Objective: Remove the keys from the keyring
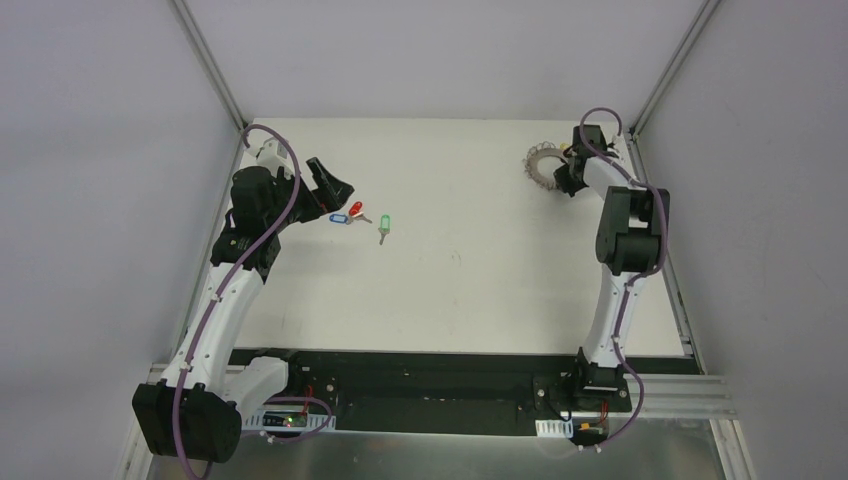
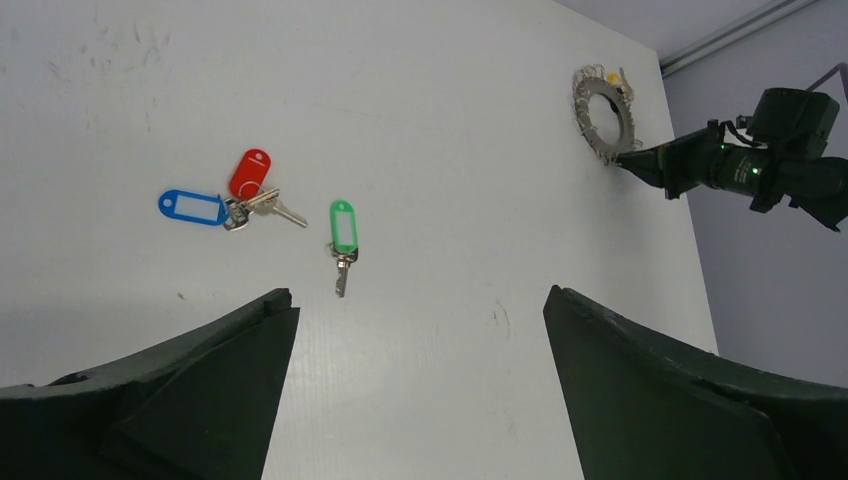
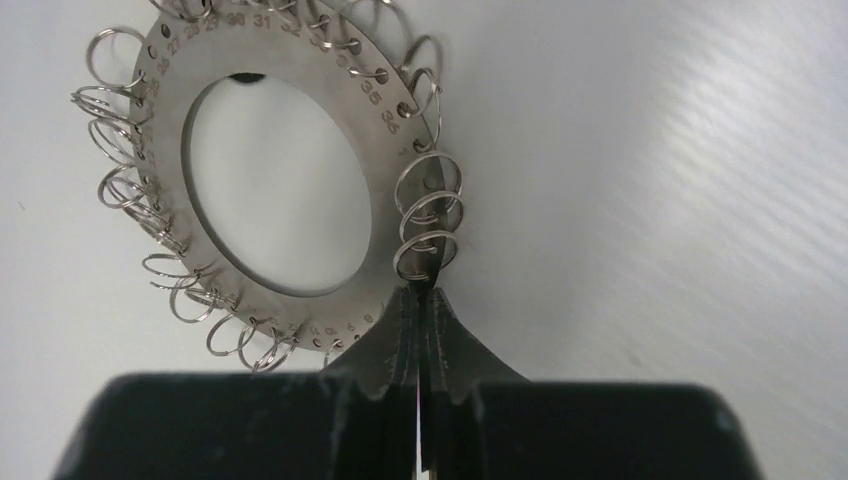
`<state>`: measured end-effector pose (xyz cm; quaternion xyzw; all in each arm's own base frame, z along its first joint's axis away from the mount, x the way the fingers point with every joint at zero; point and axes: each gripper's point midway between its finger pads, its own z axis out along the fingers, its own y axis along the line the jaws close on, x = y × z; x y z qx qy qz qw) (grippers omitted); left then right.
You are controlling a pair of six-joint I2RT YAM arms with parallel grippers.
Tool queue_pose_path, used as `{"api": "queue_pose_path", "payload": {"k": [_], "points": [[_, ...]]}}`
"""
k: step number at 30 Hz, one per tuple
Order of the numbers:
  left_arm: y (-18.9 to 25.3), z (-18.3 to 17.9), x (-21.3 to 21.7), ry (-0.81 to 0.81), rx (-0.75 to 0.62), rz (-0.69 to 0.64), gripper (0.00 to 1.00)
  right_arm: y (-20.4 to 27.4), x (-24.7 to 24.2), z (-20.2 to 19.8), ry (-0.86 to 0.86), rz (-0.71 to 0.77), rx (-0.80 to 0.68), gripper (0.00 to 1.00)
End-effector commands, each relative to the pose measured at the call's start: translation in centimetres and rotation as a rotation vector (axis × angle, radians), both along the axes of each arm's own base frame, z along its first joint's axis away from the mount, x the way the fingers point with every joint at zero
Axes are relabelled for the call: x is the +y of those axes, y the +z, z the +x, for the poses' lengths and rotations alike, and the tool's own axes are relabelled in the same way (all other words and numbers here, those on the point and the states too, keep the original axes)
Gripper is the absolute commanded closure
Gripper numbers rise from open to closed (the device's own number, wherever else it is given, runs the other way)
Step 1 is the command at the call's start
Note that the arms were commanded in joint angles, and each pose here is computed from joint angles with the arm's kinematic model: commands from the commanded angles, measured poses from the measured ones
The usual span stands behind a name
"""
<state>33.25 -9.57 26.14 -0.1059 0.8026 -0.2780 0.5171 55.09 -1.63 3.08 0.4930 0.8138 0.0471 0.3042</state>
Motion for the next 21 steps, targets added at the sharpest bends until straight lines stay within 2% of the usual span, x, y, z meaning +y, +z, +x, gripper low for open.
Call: {"api": "queue_pose_path", "payload": {"k": [1,9,12,17,21], "points": [[1.8,0.0,0.1,-0.001,-0.050,-0.007,0.00,5.0,2.7,-3.3,0.094,0.050,-0.081,1.00],[1.5,0.0,-1.5,-0.067,-0.009,-0.073,0.00,7.4,11.7,-13.2,0.332,0.186,-0.140,1.00],[0.6,0.2,-2.3,-0.098,0.019,-0.072,0.00,8.6,14.7,-16.8,0.443,0.190,-0.149,1.00],[-1.6,-0.3,-6.2,-0.277,0.111,-0.059,0.00,9.8,18.5,-21.8,0.563,0.221,-0.165,1.00],[-2.9,-2.2,-9.7,-0.460,0.126,0.056,0.00,10.5,19.9,-24.5,0.603,0.248,-0.207,1.00]]}}
